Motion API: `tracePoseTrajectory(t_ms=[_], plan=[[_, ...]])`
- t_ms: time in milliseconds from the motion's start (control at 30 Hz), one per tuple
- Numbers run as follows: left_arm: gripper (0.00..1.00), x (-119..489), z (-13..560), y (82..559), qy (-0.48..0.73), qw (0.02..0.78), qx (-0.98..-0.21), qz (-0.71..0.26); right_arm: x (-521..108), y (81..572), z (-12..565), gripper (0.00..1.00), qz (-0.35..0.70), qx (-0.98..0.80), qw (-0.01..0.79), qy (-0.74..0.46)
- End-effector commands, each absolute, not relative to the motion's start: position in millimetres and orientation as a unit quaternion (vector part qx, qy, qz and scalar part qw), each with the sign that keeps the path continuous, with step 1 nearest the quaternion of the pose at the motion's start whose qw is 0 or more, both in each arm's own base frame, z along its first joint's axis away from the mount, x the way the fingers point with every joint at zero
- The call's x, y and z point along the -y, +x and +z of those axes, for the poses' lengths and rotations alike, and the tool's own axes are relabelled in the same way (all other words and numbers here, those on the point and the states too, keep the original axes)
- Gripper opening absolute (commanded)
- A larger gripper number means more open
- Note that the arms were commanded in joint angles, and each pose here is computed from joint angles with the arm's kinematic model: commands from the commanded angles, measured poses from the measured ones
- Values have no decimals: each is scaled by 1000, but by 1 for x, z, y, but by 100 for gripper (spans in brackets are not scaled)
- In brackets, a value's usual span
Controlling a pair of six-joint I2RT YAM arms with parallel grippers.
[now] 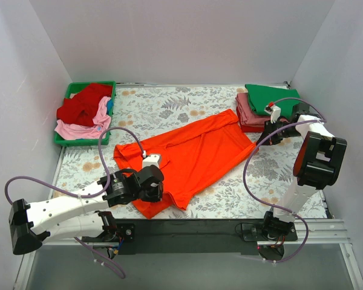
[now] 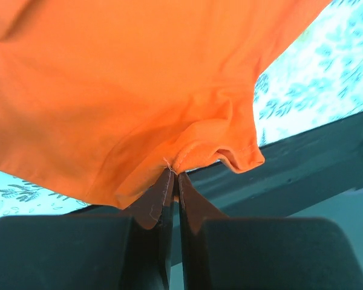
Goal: Fold and stack the t-shirts
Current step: Fold the tshirt
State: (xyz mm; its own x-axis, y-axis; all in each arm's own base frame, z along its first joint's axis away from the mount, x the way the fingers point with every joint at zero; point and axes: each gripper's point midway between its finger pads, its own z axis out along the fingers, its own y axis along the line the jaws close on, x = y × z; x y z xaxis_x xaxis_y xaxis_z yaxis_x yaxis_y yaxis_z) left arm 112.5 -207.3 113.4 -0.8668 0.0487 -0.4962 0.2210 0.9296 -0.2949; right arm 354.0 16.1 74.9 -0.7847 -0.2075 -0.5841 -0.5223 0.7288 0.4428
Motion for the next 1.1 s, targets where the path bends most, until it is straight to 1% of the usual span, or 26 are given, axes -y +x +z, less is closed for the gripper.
tracePoseTrajectory(t_ms=[0, 133, 267, 433, 767, 1067], plan=[[0, 201, 149, 135, 26, 309, -932, -185, -20, 369, 89, 1, 322, -882, 277, -203], [0, 193, 169, 151, -10, 345, -921, -180, -21, 377, 90, 1, 327, -881, 279, -201], [0, 185, 175, 169, -35, 371, -914, -158, -24, 386, 91, 1, 334, -877, 282, -199], [0, 174, 173, 182, -47, 382, -913, -133, -26, 397, 88, 1, 344, -875, 284, -188], [0, 155, 188, 222, -66, 428, -895, -112, -30, 411, 86, 1, 356, -870, 292, -175], [0, 138, 185, 244, -81, 436, -892, -92, -44, 421, 80, 1, 359, -866, 299, -177]])
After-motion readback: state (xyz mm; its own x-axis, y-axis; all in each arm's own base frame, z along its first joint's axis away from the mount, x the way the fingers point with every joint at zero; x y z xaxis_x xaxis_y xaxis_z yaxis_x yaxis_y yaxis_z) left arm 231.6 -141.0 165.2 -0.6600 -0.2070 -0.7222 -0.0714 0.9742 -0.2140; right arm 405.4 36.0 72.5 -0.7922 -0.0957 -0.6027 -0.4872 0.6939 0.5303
